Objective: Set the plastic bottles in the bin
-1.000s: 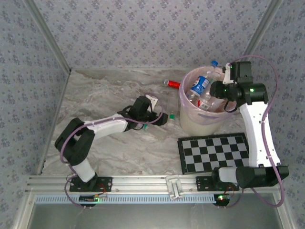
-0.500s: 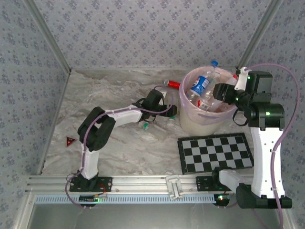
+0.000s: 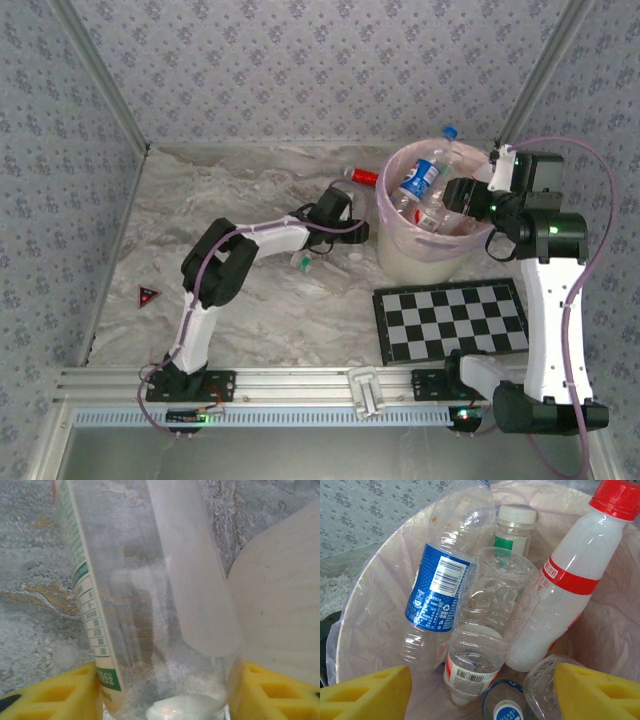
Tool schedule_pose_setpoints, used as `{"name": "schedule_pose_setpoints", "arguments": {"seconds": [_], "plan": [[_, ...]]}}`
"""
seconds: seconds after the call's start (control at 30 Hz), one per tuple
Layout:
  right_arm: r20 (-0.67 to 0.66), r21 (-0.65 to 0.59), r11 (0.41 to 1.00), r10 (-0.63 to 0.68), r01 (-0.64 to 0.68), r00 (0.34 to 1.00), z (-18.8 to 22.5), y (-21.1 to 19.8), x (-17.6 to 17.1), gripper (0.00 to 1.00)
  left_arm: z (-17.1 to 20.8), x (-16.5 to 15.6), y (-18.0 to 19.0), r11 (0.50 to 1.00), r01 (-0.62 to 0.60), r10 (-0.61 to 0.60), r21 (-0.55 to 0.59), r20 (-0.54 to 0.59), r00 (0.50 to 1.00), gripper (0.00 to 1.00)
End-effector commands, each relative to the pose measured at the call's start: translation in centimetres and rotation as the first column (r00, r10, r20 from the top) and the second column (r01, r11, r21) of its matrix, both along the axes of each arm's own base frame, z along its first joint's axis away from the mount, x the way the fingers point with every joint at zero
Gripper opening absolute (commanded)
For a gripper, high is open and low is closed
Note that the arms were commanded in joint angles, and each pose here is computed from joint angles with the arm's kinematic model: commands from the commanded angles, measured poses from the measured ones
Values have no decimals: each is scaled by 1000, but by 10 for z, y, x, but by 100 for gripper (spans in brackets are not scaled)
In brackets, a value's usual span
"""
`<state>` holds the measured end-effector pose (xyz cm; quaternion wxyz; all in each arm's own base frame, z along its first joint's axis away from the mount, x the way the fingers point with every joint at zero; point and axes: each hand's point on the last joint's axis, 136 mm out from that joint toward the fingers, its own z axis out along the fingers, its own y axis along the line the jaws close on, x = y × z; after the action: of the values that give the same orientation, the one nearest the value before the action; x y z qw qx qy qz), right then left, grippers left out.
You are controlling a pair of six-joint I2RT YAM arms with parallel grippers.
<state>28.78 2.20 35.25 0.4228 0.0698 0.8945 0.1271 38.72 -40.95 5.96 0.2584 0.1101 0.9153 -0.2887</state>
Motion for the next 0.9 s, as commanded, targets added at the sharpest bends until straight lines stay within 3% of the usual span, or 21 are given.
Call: {"name": "schedule_pose_setpoints", "arguments": {"seconds": [0.0, 0.13, 0.37, 0.53, 0.67, 0.87], "plan": [[42, 21, 1000, 13, -14, 999, 9, 3, -3, 76, 12, 4, 7, 999, -10, 9, 39, 25, 1000, 53], [62, 24, 1000, 19, -21, 998, 13, 4, -3, 76, 39, 10, 23, 999, -29, 26, 33, 83, 996, 49], [113, 119, 990, 69, -82, 991, 24, 21, 1, 66, 99, 5, 66, 997, -71, 65, 21, 213, 975, 43], [203, 241, 940, 194, -241, 960, 51, 61, 4, 63, 144, -15, 96, 991, -67, 98, -114, 286, 953, 40], [260, 265, 883, 321, -387, 911, 67, 105, 5, 64, 181, -42, 104, 969, 4, 88, -248, 359, 929, 40], [222, 271, 810, 473, -520, 852, 54, 171, 12, 78, 229, -78, 108, 887, 107, 102, -450, 415, 904, 35]]}}
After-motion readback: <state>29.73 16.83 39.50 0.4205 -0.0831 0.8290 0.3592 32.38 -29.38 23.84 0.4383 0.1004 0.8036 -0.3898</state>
